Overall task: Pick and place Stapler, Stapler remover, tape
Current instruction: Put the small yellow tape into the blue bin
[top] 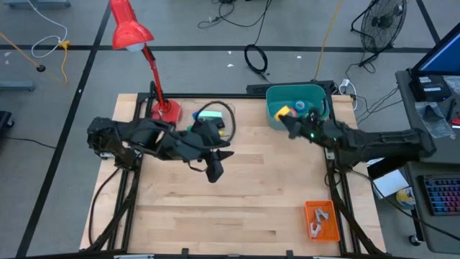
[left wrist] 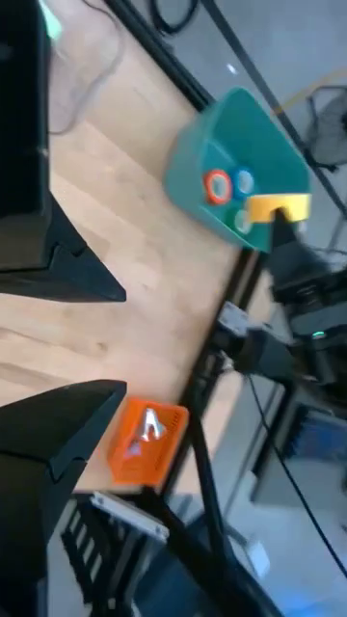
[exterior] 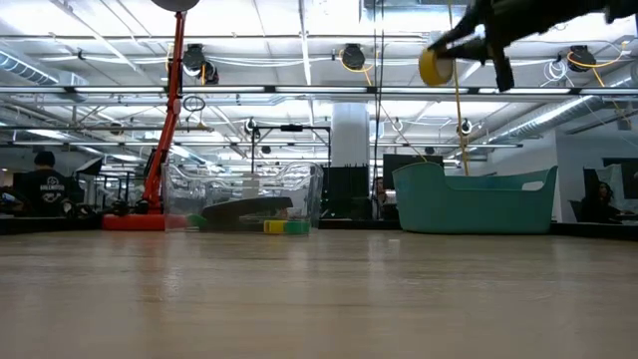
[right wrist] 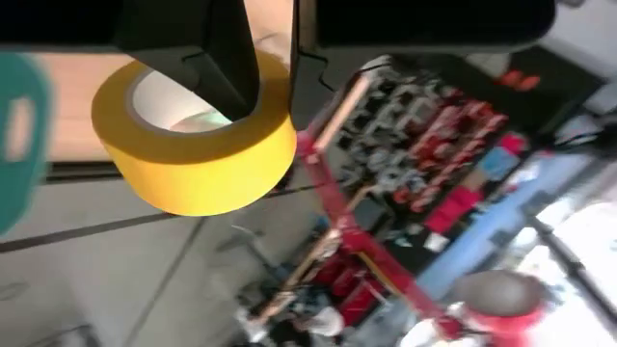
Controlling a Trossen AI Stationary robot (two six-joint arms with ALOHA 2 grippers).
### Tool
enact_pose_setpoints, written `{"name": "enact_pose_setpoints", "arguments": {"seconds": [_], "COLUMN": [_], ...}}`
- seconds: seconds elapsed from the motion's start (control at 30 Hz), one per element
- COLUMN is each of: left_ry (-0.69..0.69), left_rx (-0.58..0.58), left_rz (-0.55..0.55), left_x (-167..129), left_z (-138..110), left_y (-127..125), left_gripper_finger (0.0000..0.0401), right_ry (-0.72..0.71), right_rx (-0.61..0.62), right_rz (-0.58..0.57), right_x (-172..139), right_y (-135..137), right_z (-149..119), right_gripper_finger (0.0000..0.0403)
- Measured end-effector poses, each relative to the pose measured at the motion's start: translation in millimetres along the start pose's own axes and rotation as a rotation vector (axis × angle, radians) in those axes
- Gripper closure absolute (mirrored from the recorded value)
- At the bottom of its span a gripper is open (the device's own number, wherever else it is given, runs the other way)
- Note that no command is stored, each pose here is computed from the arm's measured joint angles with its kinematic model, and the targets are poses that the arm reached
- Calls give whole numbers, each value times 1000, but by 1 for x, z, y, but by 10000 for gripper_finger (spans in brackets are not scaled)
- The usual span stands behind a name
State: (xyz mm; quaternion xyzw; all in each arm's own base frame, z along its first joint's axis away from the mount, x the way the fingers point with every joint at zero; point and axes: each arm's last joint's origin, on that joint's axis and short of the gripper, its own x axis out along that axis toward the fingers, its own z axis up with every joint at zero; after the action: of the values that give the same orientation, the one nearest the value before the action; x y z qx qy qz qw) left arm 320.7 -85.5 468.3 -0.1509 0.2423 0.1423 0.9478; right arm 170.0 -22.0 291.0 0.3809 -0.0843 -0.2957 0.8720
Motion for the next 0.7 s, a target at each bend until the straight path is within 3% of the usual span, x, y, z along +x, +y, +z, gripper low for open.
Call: {"name": "enact_pose_setpoints", "arguments": {"seconds": [0.33, 0.7], "left_ry": [22, 0], "left_rx": [-81, -96], "left_rz": [66, 123], "left_x": [13, 17], "left_z": [-4, 2], "left_y": [3, 14], "left_gripper_finger": [268, 268], "right_ry": [120, 278], "right_rx": [24, -100], "right_rz": [-183, -312], "right_x": [47, 77], "right_y": [-68, -123], "right_z": [34, 40], "right_gripper_finger": [373, 373]}}
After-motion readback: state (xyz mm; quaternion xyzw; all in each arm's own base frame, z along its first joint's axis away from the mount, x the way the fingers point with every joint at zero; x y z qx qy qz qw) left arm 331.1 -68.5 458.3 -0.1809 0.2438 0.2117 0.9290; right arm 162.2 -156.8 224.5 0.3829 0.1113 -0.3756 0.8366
